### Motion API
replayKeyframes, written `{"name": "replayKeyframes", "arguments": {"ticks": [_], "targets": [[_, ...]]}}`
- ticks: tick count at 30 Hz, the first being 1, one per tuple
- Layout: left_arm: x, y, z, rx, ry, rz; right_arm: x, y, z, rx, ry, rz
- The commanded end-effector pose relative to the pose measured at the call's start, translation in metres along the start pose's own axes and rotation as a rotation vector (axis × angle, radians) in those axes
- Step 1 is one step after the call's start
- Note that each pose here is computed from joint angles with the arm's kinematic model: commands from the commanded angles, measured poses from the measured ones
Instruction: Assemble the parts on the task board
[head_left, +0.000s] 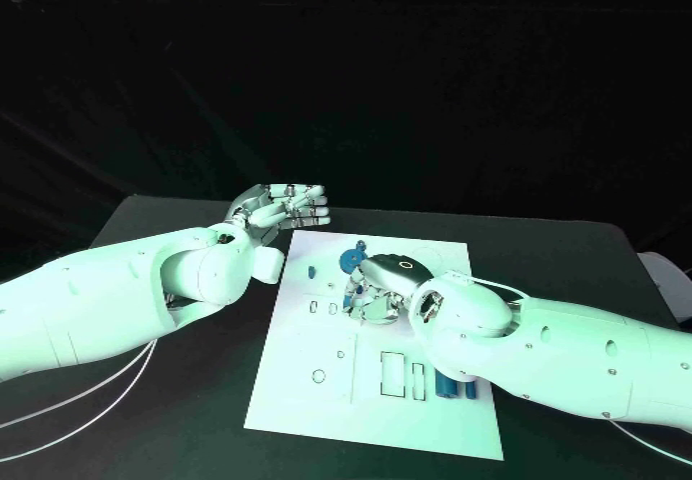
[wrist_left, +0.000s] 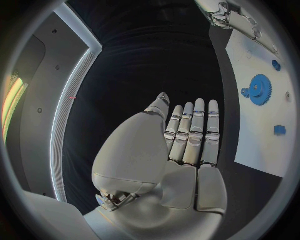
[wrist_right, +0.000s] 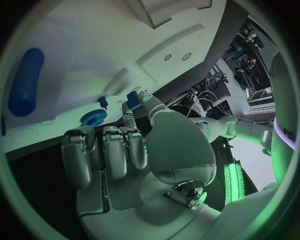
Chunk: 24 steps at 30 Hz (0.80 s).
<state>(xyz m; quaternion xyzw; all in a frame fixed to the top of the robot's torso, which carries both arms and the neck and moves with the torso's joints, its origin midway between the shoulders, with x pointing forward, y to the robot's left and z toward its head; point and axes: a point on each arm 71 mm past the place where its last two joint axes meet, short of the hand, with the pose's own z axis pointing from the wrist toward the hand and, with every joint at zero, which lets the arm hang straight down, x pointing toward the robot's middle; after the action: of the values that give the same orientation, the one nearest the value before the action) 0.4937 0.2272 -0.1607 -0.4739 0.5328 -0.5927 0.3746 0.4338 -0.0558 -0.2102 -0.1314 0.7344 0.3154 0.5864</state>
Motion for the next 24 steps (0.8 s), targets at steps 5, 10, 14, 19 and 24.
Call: {"name": "replayKeyframes", "arguments": {"ticks": [5, 10, 14, 19, 24], "targets": [[0.0026, -0.0006, 0.0002, 0.004, 0.021, -0.009, 0.0054, 0.0019, 0.0014, 0.003, 0.02, -0.043], [0.0024, -0.0006, 0.0001, 0.004, 0.021, -0.009, 0.0072, 0.0034, 0.0021, 0.001, 0.018, -0.044], [0.0022, -0.0007, 0.0, 0.004, 0.02, -0.009, 0.0082, 0.0059, 0.0028, -0.006, 0.013, -0.045], [0.0021, -0.0008, -0.0002, 0.004, 0.021, -0.009, 0.0094, 0.0083, 0.0038, -0.01, 0.011, -0.048], [0.0018, -0.001, -0.0005, 0.004, 0.02, -0.009, 0.0101, 0.0096, 0.0044, -0.012, 0.007, -0.046]]}}
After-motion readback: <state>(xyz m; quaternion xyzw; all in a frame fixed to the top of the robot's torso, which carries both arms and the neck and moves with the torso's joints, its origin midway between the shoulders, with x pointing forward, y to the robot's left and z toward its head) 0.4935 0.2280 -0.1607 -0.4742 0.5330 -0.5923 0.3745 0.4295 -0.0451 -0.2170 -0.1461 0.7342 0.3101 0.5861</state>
